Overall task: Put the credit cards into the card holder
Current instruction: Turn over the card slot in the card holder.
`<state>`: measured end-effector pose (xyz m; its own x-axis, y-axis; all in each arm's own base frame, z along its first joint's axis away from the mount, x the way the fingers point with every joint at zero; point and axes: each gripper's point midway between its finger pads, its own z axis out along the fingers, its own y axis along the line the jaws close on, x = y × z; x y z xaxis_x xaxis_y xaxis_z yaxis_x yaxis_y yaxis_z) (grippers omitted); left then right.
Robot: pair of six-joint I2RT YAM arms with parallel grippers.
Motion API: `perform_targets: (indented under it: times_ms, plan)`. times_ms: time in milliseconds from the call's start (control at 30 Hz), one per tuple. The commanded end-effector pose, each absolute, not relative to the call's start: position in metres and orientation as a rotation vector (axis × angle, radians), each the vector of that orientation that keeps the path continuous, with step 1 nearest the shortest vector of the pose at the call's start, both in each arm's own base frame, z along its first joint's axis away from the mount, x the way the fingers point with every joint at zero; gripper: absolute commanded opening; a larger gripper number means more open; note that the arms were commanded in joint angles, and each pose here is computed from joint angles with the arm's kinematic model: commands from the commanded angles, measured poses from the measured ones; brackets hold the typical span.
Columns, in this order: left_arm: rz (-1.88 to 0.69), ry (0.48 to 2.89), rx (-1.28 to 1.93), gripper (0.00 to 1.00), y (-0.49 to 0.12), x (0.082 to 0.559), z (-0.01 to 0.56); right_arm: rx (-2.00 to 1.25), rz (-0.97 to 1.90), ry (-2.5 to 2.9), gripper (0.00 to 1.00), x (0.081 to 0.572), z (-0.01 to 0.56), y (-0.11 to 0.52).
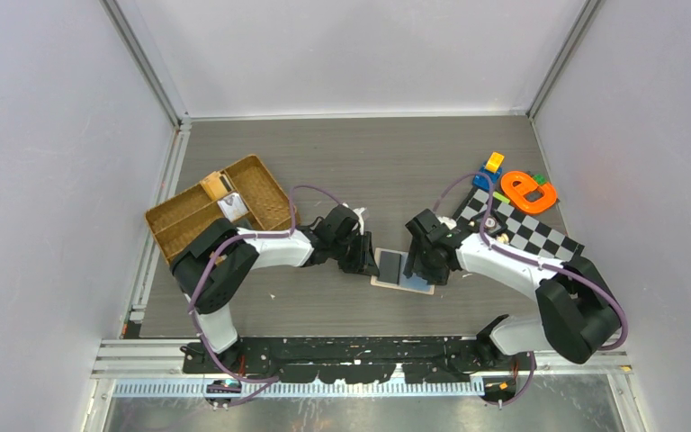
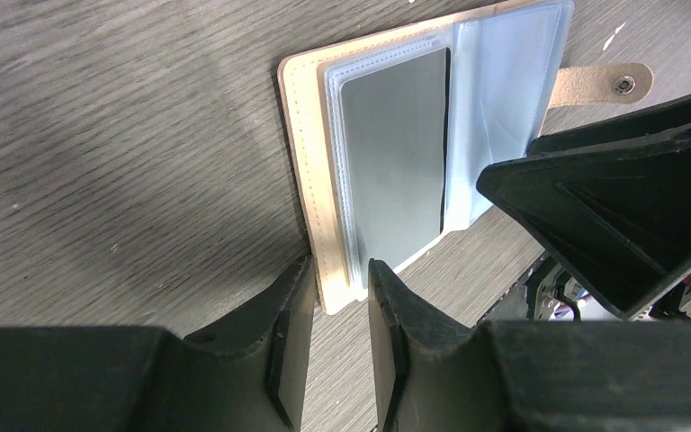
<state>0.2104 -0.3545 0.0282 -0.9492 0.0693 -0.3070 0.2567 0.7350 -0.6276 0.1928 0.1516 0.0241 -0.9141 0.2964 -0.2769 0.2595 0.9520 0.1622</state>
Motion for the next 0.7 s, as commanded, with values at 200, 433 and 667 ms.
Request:
perform_targets:
  times_ms: [200, 433, 667]
  plan:
    - [-0.979, 2.700, 0.269, 0.31, -0.348, 0.204, 0.018, 0.418, 0.154, 2.797, 0.52, 0.191, 0.018, 0.147]
    - [-0.978, 2.703, 0.271, 0.31, -0.348, 0.204, 0.018, 0.430, 0.137, 2.836, 0.52, 0.185, 0.000, 0.147]
    - [-0.978, 2.703, 0.271, 0.31, -0.347, 0.204, 0.017, 0.453, 0.316, 2.808, 0.37, 0.190, 0.008, 0.169]
